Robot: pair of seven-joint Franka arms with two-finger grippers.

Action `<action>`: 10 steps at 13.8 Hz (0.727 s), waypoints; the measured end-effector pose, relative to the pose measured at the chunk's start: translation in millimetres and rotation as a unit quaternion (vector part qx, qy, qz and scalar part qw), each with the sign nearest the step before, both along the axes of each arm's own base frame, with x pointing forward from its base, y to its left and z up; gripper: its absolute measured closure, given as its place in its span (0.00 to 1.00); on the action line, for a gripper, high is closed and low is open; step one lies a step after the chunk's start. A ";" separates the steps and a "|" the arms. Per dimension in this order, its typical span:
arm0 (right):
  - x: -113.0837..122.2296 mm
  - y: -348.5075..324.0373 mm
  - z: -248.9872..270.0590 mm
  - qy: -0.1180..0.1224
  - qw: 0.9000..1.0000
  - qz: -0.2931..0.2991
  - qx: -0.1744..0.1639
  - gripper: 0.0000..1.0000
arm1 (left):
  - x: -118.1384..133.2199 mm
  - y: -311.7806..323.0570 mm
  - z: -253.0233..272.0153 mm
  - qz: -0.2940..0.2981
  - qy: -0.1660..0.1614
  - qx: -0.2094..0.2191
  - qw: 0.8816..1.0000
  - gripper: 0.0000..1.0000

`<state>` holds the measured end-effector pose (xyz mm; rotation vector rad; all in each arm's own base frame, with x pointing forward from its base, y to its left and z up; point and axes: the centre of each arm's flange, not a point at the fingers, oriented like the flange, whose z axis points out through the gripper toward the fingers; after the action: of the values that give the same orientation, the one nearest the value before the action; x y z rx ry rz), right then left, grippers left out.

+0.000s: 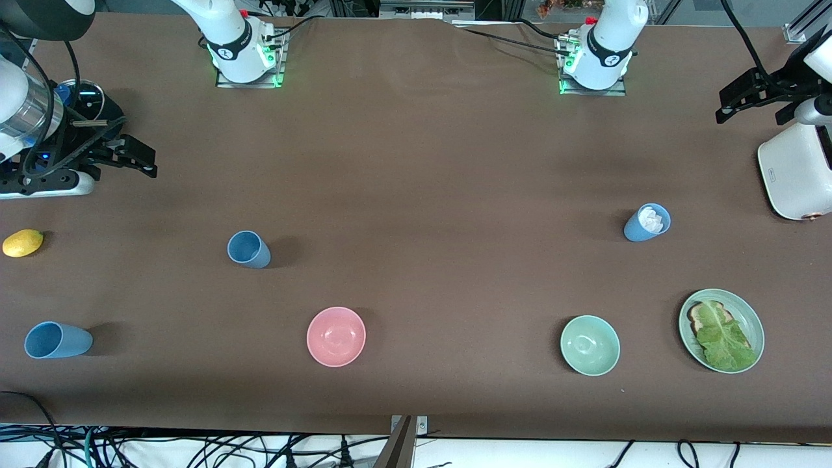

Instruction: Stack blue cups with both arms

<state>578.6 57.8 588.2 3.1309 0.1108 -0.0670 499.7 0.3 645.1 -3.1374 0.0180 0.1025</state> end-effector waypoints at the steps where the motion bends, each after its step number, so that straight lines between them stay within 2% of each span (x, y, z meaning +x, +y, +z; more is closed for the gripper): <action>1: 0.0 0.0 0.0 0.000 1.000 0.000 0.000 0.00 | 0.0 -0.4 0.1 0.000 0.000 0.000 1.000 0.00; 10: -0.1 0.0 0.3 0.000 1.000 0.000 0.000 0.00 | 0.5 -1.5 3.3 -0.002 -0.004 0.000 1.000 0.00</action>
<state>578.5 57.8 588.5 3.1310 0.1107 -0.0662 500.2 -1.2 648.4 -3.1377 0.0239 0.0910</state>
